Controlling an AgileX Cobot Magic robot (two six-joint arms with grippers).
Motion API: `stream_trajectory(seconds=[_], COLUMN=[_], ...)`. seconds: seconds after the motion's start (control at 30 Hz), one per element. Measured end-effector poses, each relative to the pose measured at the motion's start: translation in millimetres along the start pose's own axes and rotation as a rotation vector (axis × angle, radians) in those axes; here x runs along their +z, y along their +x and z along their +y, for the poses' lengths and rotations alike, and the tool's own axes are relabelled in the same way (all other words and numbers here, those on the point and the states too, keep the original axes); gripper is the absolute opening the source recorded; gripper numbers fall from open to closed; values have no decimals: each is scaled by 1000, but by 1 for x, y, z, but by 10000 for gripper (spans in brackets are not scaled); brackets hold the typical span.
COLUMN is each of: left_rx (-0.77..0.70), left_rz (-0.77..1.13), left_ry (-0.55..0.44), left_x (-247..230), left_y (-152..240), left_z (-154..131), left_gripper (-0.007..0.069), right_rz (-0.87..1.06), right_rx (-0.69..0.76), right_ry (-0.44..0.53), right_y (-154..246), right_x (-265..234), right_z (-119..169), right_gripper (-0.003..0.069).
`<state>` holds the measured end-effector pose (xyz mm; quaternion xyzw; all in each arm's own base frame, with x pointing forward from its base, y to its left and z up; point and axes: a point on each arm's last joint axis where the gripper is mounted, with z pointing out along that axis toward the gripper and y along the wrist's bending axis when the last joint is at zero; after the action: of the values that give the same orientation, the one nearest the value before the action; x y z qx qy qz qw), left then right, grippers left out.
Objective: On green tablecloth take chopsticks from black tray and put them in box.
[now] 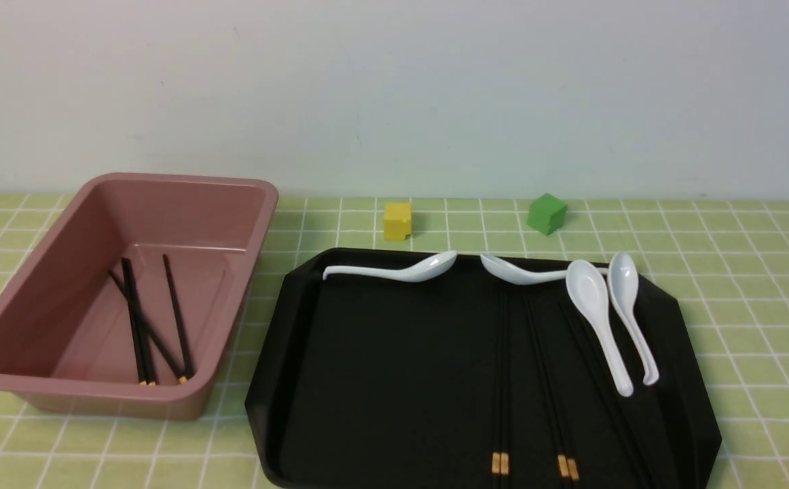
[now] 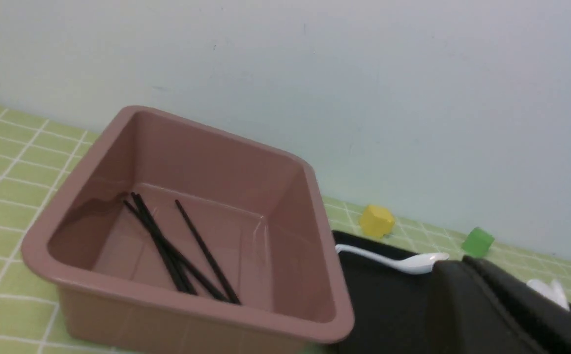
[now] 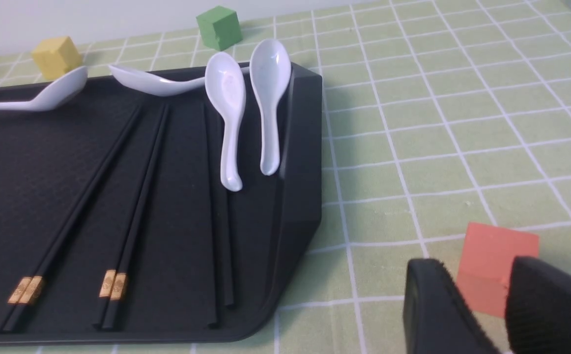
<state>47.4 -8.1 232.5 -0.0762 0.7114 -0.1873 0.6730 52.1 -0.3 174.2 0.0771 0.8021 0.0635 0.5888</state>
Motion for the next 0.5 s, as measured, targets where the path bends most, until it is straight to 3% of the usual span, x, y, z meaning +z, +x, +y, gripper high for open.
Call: stream_trajectory(seconds=[0.2,0.5], left_rx=[71,79], left_rz=[161,271], left_ry=[-78,-126], left_x=[8,5], left_y=[46,58], left_z=[20,26], left_gripper=[-13,-12], right_rz=[0,0], right_rx=[0,0], right_ry=[0,0], right_y=[0,0], right_x=[0,0], right_z=[0,0], right_gripper=[240,240])
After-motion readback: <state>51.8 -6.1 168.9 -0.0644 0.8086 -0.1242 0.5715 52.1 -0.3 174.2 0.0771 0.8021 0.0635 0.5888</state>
